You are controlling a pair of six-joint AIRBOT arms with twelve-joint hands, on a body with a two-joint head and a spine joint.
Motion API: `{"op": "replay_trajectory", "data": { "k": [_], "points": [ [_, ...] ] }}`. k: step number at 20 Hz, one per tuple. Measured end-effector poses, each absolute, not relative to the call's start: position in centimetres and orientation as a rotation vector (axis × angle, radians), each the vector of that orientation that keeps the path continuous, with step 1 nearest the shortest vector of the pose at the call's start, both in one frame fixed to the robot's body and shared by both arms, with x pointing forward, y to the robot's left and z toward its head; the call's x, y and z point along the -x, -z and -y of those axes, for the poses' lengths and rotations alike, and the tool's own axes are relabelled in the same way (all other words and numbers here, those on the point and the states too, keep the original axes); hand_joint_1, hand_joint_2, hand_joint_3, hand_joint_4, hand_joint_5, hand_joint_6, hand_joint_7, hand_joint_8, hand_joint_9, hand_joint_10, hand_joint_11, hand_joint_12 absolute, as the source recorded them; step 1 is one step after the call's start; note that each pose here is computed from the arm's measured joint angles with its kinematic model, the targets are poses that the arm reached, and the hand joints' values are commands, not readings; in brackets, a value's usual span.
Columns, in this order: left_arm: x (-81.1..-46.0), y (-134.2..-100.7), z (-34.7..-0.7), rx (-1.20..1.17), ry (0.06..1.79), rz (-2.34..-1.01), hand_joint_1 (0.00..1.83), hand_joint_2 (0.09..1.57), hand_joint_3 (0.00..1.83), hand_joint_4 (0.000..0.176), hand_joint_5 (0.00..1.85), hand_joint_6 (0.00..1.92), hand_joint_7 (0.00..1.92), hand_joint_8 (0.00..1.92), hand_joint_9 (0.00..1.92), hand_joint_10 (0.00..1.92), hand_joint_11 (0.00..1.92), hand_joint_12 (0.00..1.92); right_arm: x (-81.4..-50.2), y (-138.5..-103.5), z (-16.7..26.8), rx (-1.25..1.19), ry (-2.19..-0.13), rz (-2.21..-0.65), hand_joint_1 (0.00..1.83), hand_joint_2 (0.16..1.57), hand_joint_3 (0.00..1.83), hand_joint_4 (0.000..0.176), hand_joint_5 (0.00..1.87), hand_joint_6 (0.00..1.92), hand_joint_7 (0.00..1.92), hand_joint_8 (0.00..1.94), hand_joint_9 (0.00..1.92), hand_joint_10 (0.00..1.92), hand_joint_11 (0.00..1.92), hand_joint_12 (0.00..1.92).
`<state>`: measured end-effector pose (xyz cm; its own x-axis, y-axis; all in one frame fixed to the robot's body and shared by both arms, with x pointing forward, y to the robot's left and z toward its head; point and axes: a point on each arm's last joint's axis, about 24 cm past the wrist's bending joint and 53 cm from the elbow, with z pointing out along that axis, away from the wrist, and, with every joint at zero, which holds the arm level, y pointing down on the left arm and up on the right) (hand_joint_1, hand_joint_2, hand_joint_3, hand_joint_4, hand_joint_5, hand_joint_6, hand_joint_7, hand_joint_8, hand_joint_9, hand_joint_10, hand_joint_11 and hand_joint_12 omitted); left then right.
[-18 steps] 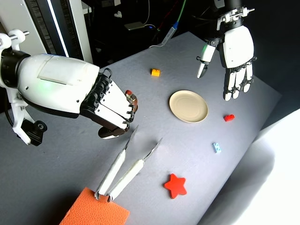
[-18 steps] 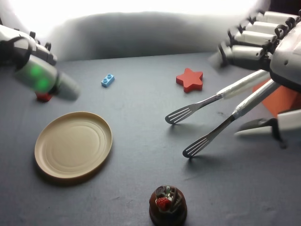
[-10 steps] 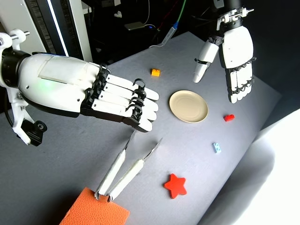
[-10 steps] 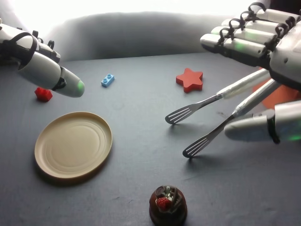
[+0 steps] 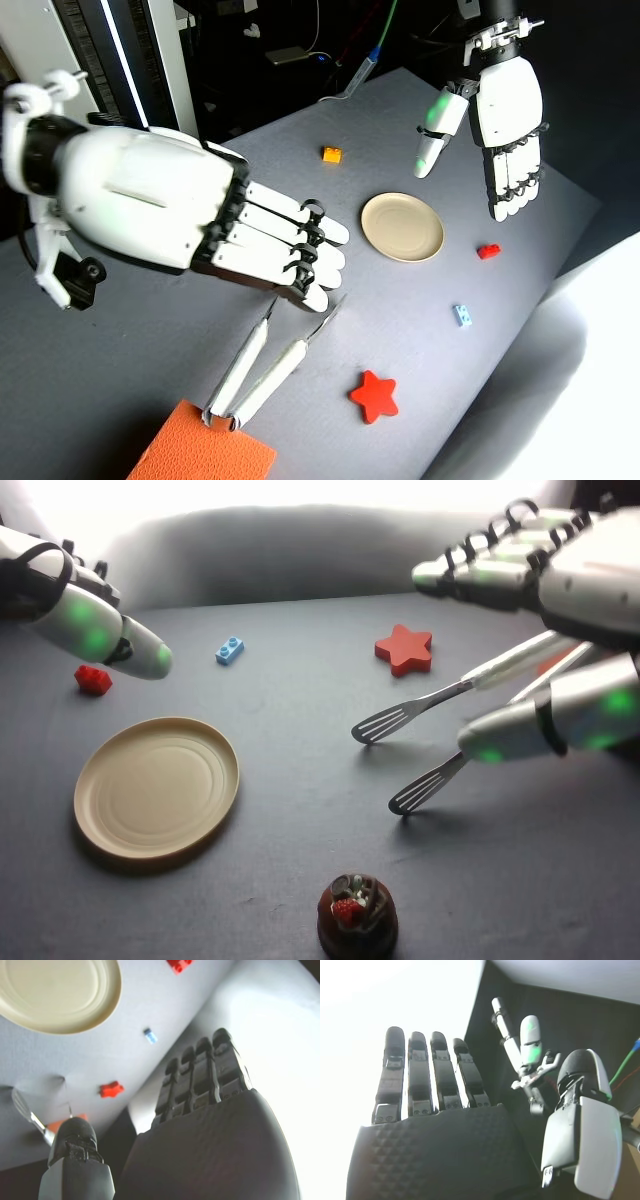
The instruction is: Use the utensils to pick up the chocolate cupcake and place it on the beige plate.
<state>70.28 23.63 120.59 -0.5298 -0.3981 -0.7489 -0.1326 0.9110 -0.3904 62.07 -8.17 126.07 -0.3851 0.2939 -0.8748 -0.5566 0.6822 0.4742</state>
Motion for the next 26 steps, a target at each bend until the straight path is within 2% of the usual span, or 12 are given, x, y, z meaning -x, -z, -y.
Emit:
{"op": "replay_trajectory", "data": {
  "k": [2,3,5,7,10,12,18,21,22,26],
  "points": [
    [-70.4,-120.7,-23.6,0.373,0.353,-2.117,0.01,1.06,0.0,0.0,0.0,0.0,0.0,0.0,0.0,0.0,0.0,0.0,-62.8,-127.5,7.5,0.225,-0.931,-1.724,0.21,0.88,0.0,0.0,0.0,0.0,0.02,0.0,0.04,0.0,0.0,0.27],
    [-70.4,-120.8,-23.5,0.369,0.359,-2.115,0.01,1.06,0.0,0.0,0.0,0.0,0.0,0.0,0.0,0.0,0.0,0.0,-63.5,-127.9,7.1,0.233,-0.933,-1.724,0.21,0.87,0.0,0.0,0.0,0.0,0.02,0.0,0.05,0.0,0.0,0.28],
    [-70.3,-120.8,-23.3,0.365,0.364,-2.116,0.02,1.06,0.0,0.0,0.0,0.0,0.0,0.0,0.0,0.0,0.0,0.0,-64.2,-127.1,6.5,0.252,-0.927,-1.77,0.17,0.87,0.0,0.0,0.0,0.0,0.0,0.0,0.03,0.0,0.0,0.27],
    [-70.3,-120.8,-23.3,0.359,0.355,-2.114,0.02,1.06,0.0,0.0,0.0,0.0,0.0,0.0,0.0,0.0,0.0,0.0,-64.4,-125.6,6.3,0.303,-0.886,-1.826,0.17,0.88,0.0,0.0,0.0,0.0,0.0,0.0,0.0,0.0,0.0,0.12],
    [-70.5,-121.0,-23.6,0.368,0.354,-2.11,0.05,1.06,0.0,0.0,0.0,0.0,0.0,0.0,0.0,0.0,0.0,0.0,-64.8,-125.0,6.6,0.327,-0.849,-1.84,0.22,0.89,0.0,0.0,0.0,0.0,0.0,0.0,0.0,0.0,0.0,0.12],
    [-70.5,-121.1,-23.5,0.364,0.357,-2.106,0.05,1.07,0.0,0.0,0.0,0.0,0.0,0.0,0.0,0.0,0.0,0.0,-66.0,-124.3,6.8,0.32,-0.831,-1.852,0.28,0.88,0.0,0.0,0.0,0.0,0.0,0.0,0.0,0.0,0.0,0.2],
    [-70.4,-121.0,-23.6,0.366,0.351,-2.112,0.02,1.08,0.0,0.0,0.0,0.0,0.0,0.0,0.0,0.0,0.0,0.0,-67.8,-120.9,6.9,0.318,-0.788,-1.941,0.42,0.97,0.02,0.0,0.0,0.0,0.0,0.0,0.0,0.0,0.0,0.0],
    [-70.4,-120.9,-23.7,0.366,0.346,-2.113,0.02,1.08,0.0,0.0,0.0,0.0,0.0,0.0,0.0,0.0,0.0,0.0,-68.4,-121.3,7.3,0.308,-0.776,-1.918,0.48,1.0,0.03,0.0,0.0,0.0,0.0,0.0,0.0,0.0,0.0,0.0],
    [-70.4,-121.0,-23.6,0.366,0.349,-2.113,0.01,1.08,0.0,0.0,0.0,0.0,0.0,0.0,0.0,0.0,0.0,0.0,-68.4,-121.5,7.2,0.306,-0.781,-1.909,0.59,1.01,0.02,0.0,0.0,0.0,0.0,0.0,0.0,0.0,0.0,0.0],
    [-70.4,-120.9,-23.5,0.363,0.349,-2.115,0.01,1.09,0.0,0.0,0.0,0.0,0.0,0.0,0.0,0.0,0.0,0.0,-68.5,-121.3,6.9,0.348,-0.753,-1.878,0.67,1.01,0.02,0.0,0.0,0.0,0.0,0.0,0.0,0.0,0.0,0.0]
  ]
}}
